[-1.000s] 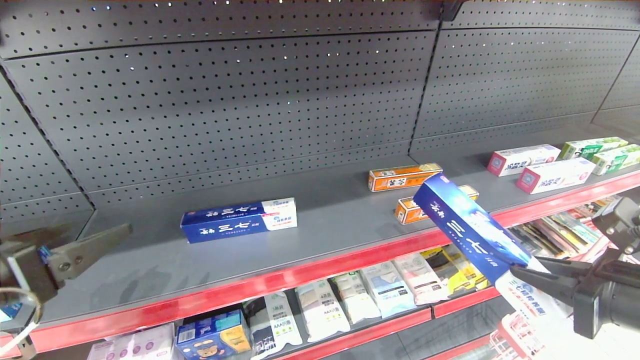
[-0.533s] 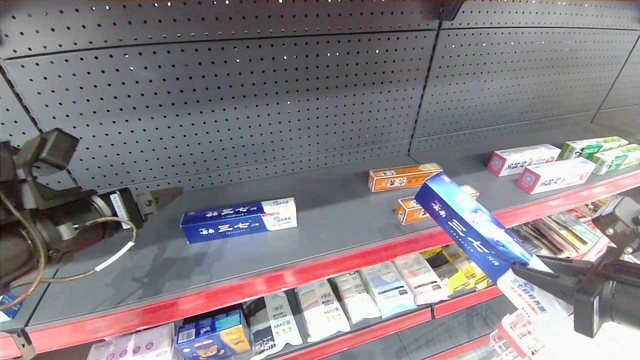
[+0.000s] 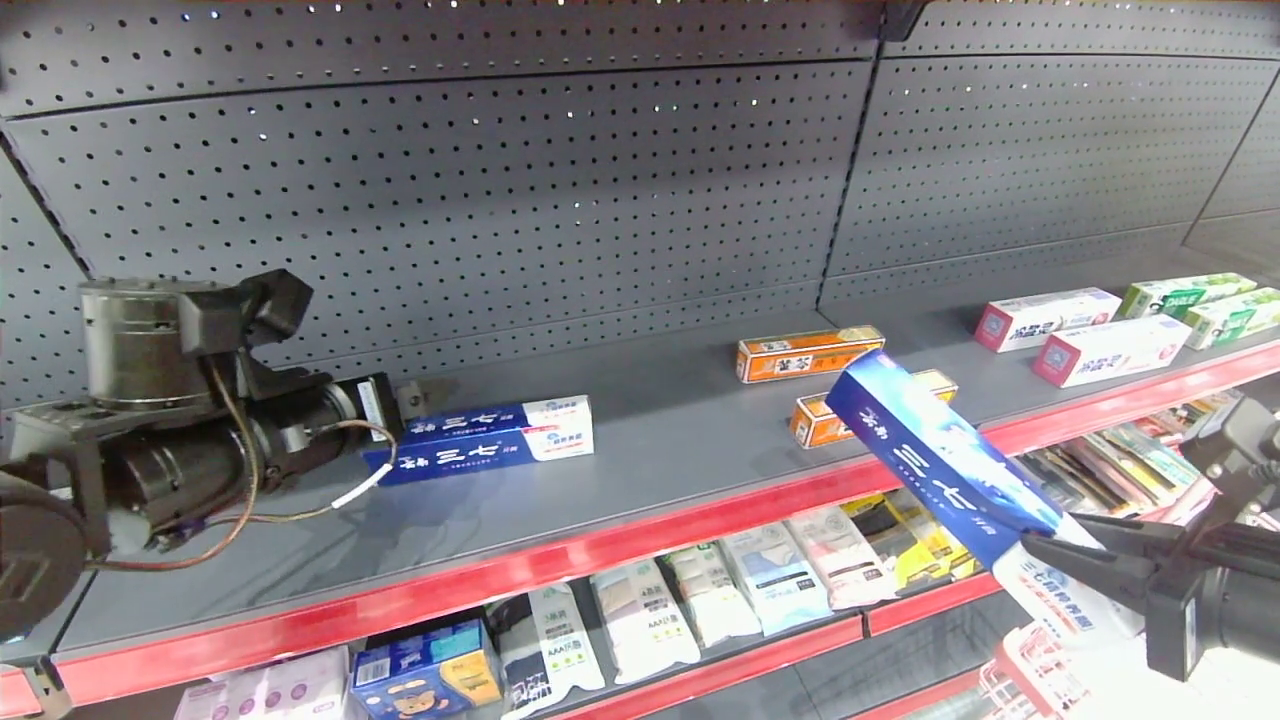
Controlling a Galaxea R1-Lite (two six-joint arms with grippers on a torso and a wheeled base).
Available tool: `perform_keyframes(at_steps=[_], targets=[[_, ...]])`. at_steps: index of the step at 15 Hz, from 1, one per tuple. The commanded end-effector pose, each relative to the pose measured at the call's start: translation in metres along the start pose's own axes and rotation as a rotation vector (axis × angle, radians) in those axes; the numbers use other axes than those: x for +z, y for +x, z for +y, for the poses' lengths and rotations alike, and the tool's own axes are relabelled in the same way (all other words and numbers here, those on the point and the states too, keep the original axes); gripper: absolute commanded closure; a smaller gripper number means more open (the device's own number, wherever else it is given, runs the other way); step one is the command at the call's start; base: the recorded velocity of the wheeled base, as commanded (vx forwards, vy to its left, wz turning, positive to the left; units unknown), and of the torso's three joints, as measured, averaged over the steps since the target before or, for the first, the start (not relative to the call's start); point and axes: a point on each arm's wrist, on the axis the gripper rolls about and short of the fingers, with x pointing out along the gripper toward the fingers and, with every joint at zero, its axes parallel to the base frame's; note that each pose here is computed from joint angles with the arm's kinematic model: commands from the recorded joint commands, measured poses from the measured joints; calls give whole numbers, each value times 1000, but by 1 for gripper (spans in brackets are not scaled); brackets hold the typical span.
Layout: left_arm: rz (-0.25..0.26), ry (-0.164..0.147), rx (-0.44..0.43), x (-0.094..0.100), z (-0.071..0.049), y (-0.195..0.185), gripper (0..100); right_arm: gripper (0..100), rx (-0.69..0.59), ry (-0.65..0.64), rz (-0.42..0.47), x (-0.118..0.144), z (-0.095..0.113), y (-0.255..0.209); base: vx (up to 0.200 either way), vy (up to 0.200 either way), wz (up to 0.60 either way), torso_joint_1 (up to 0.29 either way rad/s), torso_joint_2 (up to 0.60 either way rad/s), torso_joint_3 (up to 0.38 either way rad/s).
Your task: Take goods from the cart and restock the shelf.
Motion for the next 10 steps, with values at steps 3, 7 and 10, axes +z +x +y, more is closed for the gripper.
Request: perform_keyframes(at_steps=[3, 7, 10], targets=[[53, -7, 45, -9, -10, 44, 0, 100, 5, -14, 12, -2, 0, 2, 0, 0, 0, 0, 0, 0], [75, -3, 100, -9, -13, 69, 0, 100, 10, -13, 29, -11, 4, -1, 0, 0, 0, 0, 0, 0], [97, -52, 111, -4, -14, 72, 0, 100, 12, -11, 29, -16, 6, -5, 0, 0, 0, 0, 0, 0]])
